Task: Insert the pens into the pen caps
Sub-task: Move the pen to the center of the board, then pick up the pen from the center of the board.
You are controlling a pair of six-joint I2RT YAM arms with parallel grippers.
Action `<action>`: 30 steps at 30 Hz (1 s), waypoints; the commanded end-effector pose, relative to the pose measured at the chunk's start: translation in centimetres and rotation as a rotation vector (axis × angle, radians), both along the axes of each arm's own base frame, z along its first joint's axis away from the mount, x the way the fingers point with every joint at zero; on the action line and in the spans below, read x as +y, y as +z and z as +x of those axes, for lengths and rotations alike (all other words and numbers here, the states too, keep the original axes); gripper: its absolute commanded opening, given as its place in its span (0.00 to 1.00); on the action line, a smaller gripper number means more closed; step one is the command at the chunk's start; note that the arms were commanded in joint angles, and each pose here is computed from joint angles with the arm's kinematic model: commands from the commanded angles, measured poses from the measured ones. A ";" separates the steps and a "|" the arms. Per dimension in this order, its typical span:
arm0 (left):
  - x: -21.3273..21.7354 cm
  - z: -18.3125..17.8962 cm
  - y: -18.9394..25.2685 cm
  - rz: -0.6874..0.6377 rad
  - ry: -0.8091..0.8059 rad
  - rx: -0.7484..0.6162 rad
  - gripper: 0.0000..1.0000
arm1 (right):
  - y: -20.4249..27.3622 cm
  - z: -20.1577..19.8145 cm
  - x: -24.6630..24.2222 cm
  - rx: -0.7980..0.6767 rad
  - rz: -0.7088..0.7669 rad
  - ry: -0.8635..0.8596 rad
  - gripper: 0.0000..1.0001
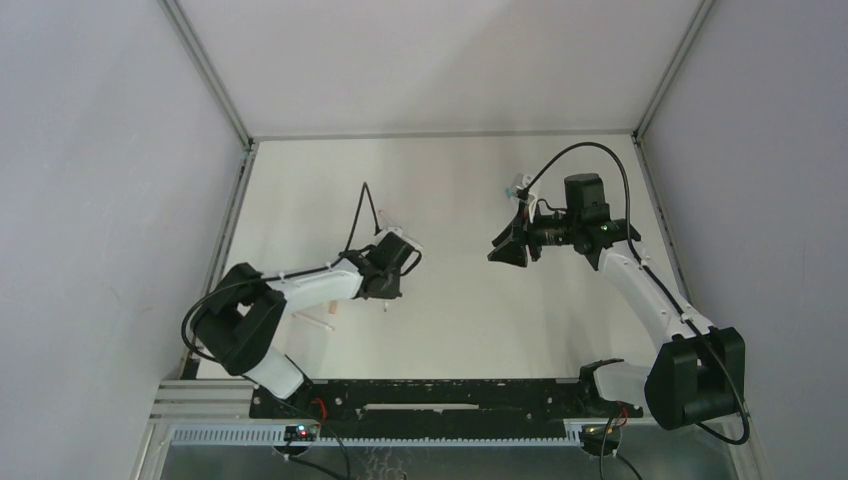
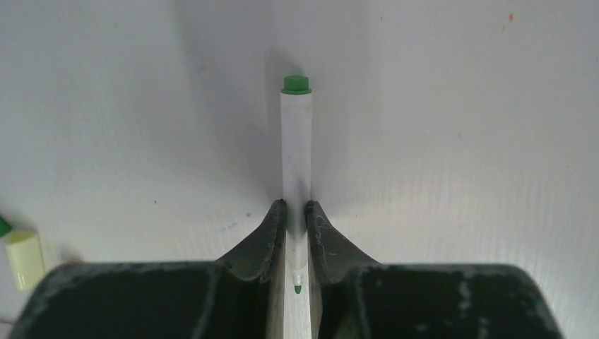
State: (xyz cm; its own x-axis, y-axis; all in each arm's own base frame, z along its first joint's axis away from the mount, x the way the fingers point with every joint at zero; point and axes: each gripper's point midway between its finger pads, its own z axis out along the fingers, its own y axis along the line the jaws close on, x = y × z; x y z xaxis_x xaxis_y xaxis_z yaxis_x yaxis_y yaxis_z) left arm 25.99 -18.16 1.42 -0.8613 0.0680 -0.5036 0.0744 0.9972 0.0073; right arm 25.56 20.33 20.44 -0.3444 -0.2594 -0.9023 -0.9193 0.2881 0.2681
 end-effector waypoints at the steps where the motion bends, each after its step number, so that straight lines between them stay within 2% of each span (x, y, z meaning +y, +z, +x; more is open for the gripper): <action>1: 1.1 -3.2 -1.2 0.022 -0.051 0.072 0.16 | 1.0 0.2 0.4 -0.049 0.011 0.022 0.52; 7: 1.7 -3.7 -1.9 0.075 -0.063 0.110 0.32 | 0.9 0.2 0.4 -0.041 0.010 0.023 0.51; 11: 1.7 -3.6 -2.5 0.113 -0.079 0.147 0.32 | 0.9 0.2 0.3 -0.043 0.010 0.020 0.51; 15: 1.5 -3.8 -3.4 0.123 -0.088 0.182 0.24 | 1.0 0.3 0.2 -0.043 0.012 0.017 0.51; 21: 1.2 -4.6 -4.0 0.088 -0.110 0.201 0.01 | 0.9 0.2 0.2 -0.042 0.013 0.021 0.51; 25: 0.1 -3.8 -2.2 0.032 -0.129 0.122 0.00 | 1.1 0.0 0.4 -0.047 0.021 0.038 0.52; 30: -3.0 -1.8 3.3 -0.087 -0.178 -0.102 0.00 | 1.5 -1.5 0.9 -0.074 0.048 0.120 0.52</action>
